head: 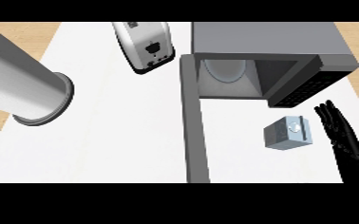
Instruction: Pick up the milk, place it into the microwave and close the microwave
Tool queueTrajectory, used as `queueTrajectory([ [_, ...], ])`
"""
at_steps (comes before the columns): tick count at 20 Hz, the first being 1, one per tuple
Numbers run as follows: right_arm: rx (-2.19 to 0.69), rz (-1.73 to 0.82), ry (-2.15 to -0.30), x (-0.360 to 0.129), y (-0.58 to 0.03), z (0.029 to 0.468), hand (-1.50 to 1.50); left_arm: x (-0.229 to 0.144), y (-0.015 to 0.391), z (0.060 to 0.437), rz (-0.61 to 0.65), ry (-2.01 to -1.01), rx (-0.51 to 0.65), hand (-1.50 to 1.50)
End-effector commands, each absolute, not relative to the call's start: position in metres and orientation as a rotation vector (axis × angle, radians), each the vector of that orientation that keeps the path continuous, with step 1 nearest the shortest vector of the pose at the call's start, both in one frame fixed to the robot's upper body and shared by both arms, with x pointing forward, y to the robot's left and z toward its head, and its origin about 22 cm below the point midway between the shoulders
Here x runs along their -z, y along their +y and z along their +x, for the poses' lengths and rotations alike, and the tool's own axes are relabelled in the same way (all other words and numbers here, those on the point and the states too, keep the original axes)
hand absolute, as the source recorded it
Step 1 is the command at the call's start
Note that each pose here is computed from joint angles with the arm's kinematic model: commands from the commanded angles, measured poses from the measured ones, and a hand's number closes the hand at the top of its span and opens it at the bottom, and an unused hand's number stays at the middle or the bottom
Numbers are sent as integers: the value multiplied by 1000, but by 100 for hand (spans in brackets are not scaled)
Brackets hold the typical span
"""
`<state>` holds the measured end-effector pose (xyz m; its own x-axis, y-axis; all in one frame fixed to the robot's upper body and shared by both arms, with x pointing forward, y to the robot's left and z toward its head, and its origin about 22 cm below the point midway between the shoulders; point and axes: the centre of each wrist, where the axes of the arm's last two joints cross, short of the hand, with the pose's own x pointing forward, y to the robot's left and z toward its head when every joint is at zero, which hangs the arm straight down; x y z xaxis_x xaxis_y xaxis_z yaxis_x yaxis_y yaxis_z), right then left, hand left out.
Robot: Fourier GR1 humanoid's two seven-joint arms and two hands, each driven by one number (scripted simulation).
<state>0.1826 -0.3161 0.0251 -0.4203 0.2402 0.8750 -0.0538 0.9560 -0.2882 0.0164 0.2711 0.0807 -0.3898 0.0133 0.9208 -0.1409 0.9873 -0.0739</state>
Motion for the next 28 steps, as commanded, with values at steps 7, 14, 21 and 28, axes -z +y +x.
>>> queueTrajectory([
  [7,-329,-222,-1926,23,-331,210,-150,-79,281,11,92,-1981,-176,-150],
  [14,-382,-138,-1899,52,-345,224,-150,-77,285,-6,67,-1973,-184,-150],
  [21,-414,-116,-1852,88,-340,230,-150,-93,281,-4,89,-1996,-184,-150],
  [28,-429,-251,-1862,107,-357,239,-150,-86,293,-9,58,-1989,-192,-150],
])
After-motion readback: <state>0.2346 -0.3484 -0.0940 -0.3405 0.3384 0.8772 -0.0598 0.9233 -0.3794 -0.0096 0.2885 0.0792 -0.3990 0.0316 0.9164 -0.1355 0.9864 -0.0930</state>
